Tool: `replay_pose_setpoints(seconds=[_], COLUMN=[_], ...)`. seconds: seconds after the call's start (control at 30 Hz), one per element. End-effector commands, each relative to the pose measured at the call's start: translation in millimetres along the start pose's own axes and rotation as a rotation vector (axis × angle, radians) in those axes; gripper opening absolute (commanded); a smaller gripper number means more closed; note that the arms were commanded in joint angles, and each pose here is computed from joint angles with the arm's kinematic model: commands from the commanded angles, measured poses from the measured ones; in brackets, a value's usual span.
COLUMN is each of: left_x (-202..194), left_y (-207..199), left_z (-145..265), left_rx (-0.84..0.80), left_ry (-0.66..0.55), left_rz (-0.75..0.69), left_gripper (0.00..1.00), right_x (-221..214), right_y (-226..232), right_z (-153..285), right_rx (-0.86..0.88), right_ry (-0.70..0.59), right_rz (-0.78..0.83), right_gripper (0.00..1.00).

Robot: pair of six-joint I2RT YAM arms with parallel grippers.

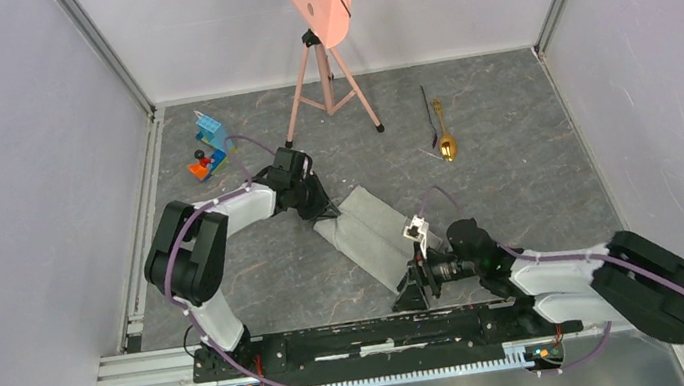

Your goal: Fold the napkin into a case and place the utensils inside

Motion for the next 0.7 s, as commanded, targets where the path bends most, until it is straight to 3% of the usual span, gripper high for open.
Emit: replay_pose_setpoints(seconds=[0.0, 0.17, 0.27, 0.4, 0.53, 0.67], left_x=[6, -5, -11, -20, -21, -16], left_y=[-40, -64, -51, -22, -4, -2], left_z=[29, 66, 81, 81, 62, 40], left_rx=[-0.111, -0.208, -0.163, -0.102, -0.077, -0.078], left_ry=[-0.006, 0.022, -0.01, -0.035, -0.026, -0.016], left_rz=[-0.103, -0.107, -0.104, -0.063, -0.028, -0.001], left_gripper=[0.27, 0.57, 0.6, 0.44, 0.22, 0.15], right_x=[11, 46, 55, 52, 41, 27], right_y=[-21, -42, -49, -58, -62, -67], right_z=[10, 10, 8, 6, 6, 6], right_rx=[-0.183, -0.287, -0.315, -0.36, -0.371, -0.38], right_ry=[0.074, 0.067, 0.06, 0.071, 0.075, 0.094], right_rz=[0.048, 0.049, 0.039, 0.011, 0.005, -0.016], right_gripper=[0.8, 0.65, 0.6, 0.4, 0.36, 0.3])
Point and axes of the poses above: each gripper's point midway between its finger pads, its own z axis back along the fingers, its own y axis along the line the jaws close on, x = y × z, the point moved 4 cm from there along z, back along the fingers, and after that the axes turned 12 degrees about z, right-handed, at the moved point
